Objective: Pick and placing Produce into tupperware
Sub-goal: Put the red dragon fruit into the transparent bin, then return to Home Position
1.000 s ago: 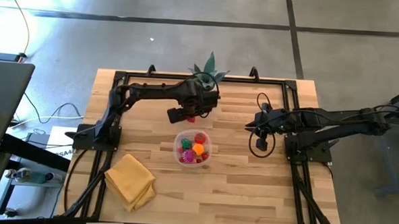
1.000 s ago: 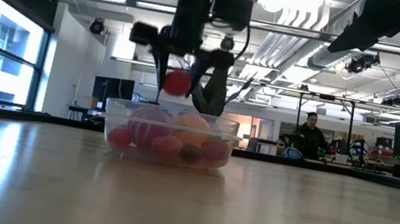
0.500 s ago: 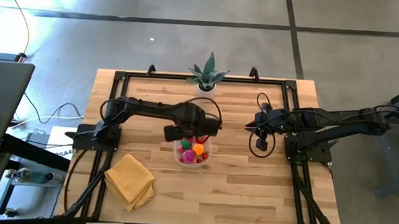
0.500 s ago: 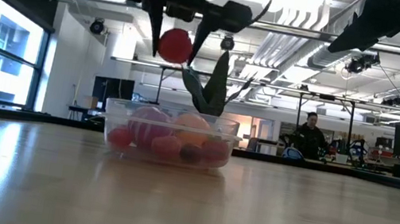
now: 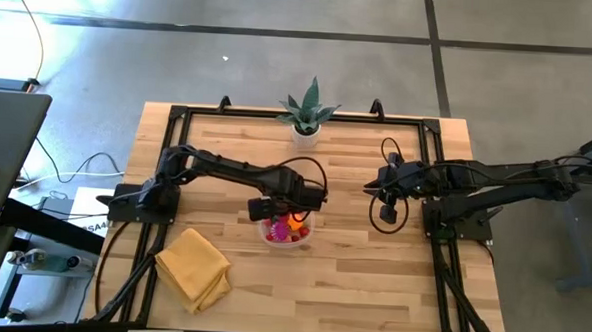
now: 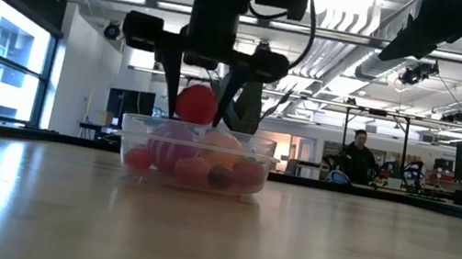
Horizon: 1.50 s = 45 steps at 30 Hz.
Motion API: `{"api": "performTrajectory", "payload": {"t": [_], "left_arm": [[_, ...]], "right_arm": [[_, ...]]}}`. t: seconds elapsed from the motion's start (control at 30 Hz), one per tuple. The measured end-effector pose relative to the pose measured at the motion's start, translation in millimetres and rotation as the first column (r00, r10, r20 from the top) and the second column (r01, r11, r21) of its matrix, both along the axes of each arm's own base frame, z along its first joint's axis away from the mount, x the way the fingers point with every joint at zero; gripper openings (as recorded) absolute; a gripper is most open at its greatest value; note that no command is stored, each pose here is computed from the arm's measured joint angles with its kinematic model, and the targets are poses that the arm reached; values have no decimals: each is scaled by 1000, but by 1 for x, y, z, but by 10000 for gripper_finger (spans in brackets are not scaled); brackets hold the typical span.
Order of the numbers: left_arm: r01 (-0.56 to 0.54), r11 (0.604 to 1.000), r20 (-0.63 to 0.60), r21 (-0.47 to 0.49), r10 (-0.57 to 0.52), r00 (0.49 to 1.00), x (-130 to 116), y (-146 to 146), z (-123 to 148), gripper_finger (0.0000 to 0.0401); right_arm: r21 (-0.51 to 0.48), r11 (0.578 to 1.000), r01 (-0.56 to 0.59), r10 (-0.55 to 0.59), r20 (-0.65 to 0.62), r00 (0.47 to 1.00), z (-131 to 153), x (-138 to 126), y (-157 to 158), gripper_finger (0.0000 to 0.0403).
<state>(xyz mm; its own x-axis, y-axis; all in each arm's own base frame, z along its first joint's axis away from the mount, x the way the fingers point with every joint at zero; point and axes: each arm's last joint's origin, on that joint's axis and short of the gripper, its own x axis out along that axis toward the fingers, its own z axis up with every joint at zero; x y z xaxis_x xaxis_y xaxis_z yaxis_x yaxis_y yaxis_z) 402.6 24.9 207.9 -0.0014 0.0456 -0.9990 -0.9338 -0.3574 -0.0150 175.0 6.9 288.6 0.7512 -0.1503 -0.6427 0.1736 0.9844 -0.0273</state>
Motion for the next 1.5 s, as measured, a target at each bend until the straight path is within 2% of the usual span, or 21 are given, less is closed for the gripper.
{"api": "performTrajectory", "payload": {"t": [0.3, 0.83, 1.2, 1.27, 1.4, 1.5], "left_arm": [[-4, 1000, 2, 8, 4, 1000, -1, 0, -8, 232], [-14, 1000, 7, 15, 14, 1000, 0, 0, -8, 236], [26, 999, 9, 38, -26, 1000, 0, 1, -7, 317], [48, 998, 18, 35, -49, 999, -1, 1, -1, 323], [99, 994, 82, 47, -103, 991, -6, 1, 29, 324], [209, 975, 67, 69, -214, 975, -16, 0, 51, 316]], "right_arm": [[0, 1000, 0, 0, 0, 1000, 0, 0, 0, 46], [0, 1000, 0, 0, 0, 1000, 0, 0, 0, 46], [0, 1000, 0, 0, 0, 1000, 0, 0, 0, 46], [0, 1000, 0, 0, 0, 1000, 0, 0, 0, 46], [0, 1000, 0, 0, 0, 1000, 0, 0, 0, 46], [0, 1000, 0, 0, 0, 1000, 0, 0, 0, 46]]}}
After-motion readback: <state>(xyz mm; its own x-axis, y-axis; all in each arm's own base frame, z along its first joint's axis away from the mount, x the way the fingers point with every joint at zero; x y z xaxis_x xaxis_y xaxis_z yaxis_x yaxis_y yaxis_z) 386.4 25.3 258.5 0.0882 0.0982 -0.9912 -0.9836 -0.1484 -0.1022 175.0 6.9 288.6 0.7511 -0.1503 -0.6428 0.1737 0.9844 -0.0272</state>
